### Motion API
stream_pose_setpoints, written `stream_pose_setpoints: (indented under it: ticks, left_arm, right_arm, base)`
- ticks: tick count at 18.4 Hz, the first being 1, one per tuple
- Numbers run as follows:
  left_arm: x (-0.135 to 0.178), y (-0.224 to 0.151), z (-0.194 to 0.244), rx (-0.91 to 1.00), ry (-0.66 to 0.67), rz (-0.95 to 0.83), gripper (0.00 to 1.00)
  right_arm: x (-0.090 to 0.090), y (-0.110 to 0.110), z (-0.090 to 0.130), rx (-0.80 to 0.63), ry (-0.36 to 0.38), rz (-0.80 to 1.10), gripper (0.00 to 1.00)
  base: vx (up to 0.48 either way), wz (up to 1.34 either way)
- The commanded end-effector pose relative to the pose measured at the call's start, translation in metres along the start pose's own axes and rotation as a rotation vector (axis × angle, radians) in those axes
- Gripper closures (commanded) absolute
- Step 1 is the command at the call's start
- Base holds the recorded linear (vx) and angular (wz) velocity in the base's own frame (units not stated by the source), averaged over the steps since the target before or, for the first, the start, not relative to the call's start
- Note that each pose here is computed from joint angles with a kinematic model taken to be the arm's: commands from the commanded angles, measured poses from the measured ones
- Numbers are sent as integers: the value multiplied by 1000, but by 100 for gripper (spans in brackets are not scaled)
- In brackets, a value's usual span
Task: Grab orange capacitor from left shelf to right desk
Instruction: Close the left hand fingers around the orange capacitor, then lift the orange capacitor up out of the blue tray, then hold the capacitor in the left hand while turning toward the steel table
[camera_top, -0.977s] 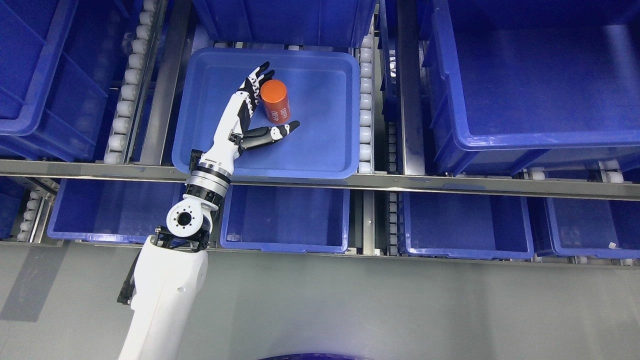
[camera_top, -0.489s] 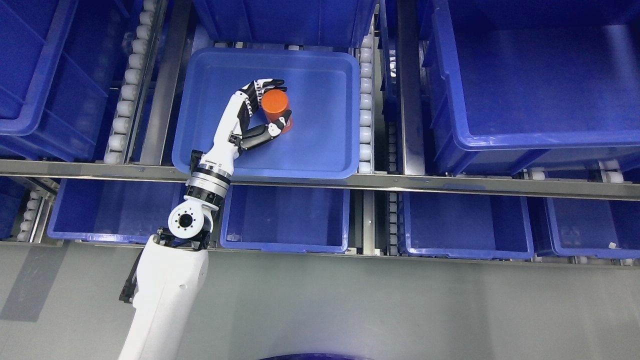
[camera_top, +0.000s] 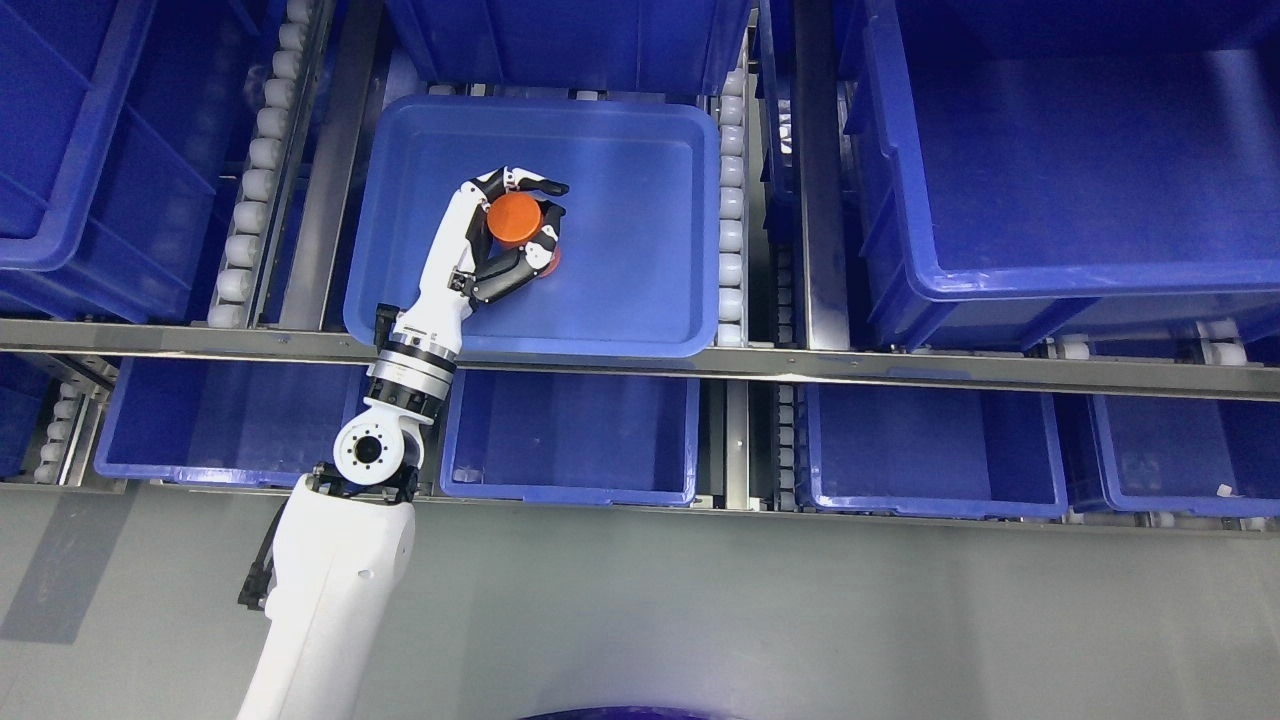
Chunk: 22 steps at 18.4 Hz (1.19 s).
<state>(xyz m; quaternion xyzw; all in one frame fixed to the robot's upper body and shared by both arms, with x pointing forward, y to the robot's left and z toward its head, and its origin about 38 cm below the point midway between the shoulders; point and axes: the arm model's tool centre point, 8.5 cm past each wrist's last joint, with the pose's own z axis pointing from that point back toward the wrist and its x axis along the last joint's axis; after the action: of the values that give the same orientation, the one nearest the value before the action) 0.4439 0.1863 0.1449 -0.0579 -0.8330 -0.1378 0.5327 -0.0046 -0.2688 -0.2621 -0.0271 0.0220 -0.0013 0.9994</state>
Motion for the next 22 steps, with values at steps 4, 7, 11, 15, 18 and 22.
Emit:
stream_pose_setpoints:
  ticks: [4,7,11,15,18,22]
  left_arm:
    - [86,15,-38,3,-269,-12,100]
    - [91,15,-39,2,-284,-14,99]
    - [100,16,-38,7,-316,-19,99]
    - [105,16,-35,8,-345,-24,98]
    - [95,12,-22,8,-323,-16,99]
    - [90,-2,-1,-14,-331,-2,98]
  right_arm:
    - [11,-11,0,-18,-32,-10,0]
    - [11,-11,0,-18,-32,-10,0]
    - [11,-11,0,-18,-32,-10,0]
    - [11,-11,0,-18,-32,-10,0]
    - [11,-11,0,-18,-32,-10,0]
    - [11,-11,0,-18,-32,-10,0]
  base:
    - [0,0]
    - [0,0]
    - [0,0]
    - [0,0]
    - [-24,-52]
    - [-64,-105]
